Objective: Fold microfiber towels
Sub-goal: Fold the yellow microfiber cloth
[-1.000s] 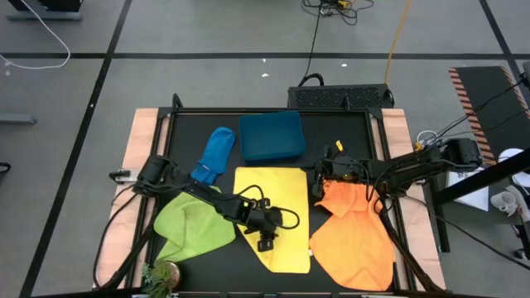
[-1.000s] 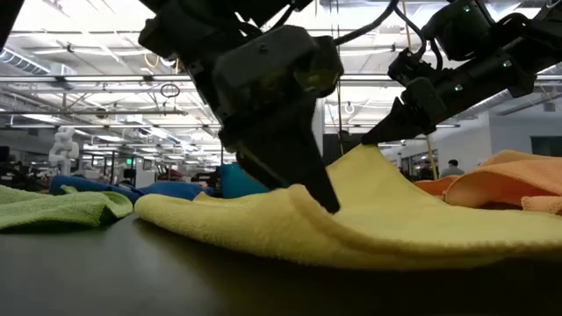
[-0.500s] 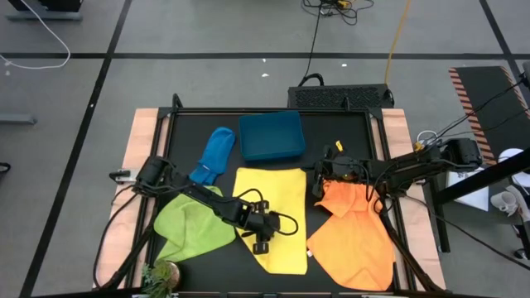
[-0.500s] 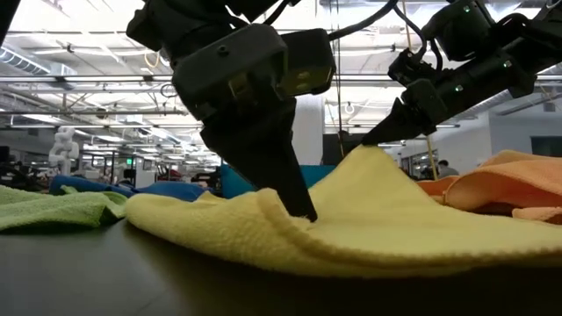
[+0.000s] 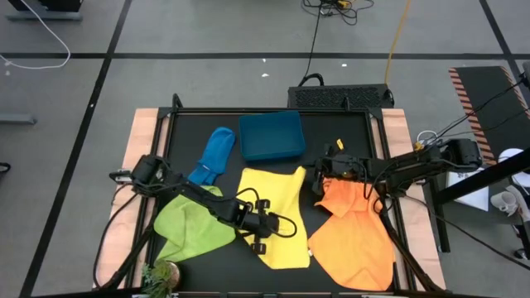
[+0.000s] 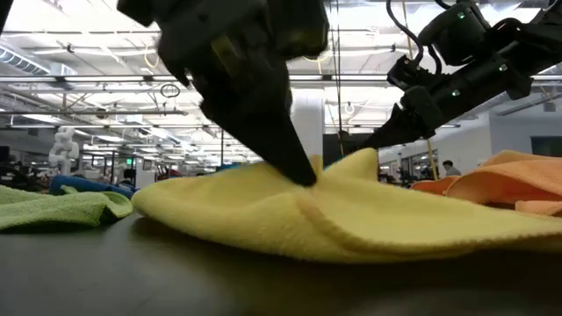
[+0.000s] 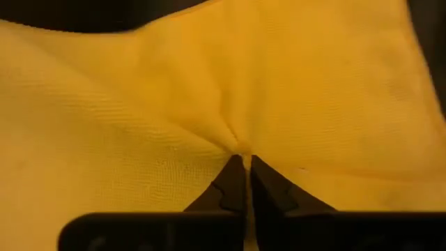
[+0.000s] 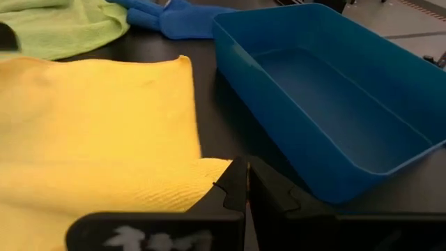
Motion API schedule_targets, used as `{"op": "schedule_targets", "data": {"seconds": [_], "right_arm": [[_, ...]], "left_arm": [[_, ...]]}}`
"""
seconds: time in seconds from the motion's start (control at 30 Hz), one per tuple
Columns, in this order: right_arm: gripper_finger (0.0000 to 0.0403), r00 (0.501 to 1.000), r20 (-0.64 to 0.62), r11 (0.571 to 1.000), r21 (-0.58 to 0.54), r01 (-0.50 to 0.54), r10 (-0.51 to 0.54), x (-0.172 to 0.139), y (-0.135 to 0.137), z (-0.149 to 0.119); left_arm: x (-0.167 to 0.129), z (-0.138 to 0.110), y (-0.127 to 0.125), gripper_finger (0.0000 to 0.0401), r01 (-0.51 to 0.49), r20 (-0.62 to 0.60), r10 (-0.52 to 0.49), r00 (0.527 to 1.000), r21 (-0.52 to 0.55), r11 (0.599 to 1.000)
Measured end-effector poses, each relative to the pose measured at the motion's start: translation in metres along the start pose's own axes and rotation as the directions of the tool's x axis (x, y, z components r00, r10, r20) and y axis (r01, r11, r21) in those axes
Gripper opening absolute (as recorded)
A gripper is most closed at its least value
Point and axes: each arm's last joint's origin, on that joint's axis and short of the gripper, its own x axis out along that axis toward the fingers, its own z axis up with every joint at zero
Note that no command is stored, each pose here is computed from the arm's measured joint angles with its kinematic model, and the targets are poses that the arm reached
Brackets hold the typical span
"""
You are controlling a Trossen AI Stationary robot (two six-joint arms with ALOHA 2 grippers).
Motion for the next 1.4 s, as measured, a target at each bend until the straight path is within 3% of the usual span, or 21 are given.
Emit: {"op": "schedule_targets", "data": {"seconds": [0.17,0.47,0.67,0.83,1.0,1.4], "right_arm": [[0.0,1.0,-0.014,1.0,0.009,0.022,-0.022,0.001,-0.006,-0.004],[0.0,0.999,-0.023,0.999,0.016,0.045,-0.045,0.001,-0.01,-0.006],[0.0,0.999,-0.023,0.999,0.016,0.045,-0.044,0.001,-0.01,-0.006],[0.0,0.999,-0.029,0.999,0.014,0.045,-0.045,0.001,-0.01,-0.007],[0.0,0.998,-0.043,0.999,0.01,0.046,-0.045,0.001,-0.01,-0.008],[0.0,0.998,-0.037,0.999,0.012,0.045,-0.044,0.001,-0.01,-0.008]], "left_arm": [[-0.013,0.004,-0.011,0.0008,0.024,0.027,-0.024,0.999,-0.002,1.0],[-0.016,0.001,-0.021,0.0063,0.05,0.023,-0.05,0.998,-0.007,0.999],[-0.016,0.001,-0.022,0.008,0.055,0.02,-0.055,0.998,-0.001,0.998],[-0.017,-0.005,-0.029,0.0064,0.102,-0.037,-0.102,0.994,0.012,0.995],[-0.021,-0.016,-0.05,0.0013,0.143,-0.092,-0.142,0.985,-0.001,0.99],[-0.032,-0.039,-0.095,0.001,0.219,-0.197,-0.271,0.942,-0.249,0.943]]}}
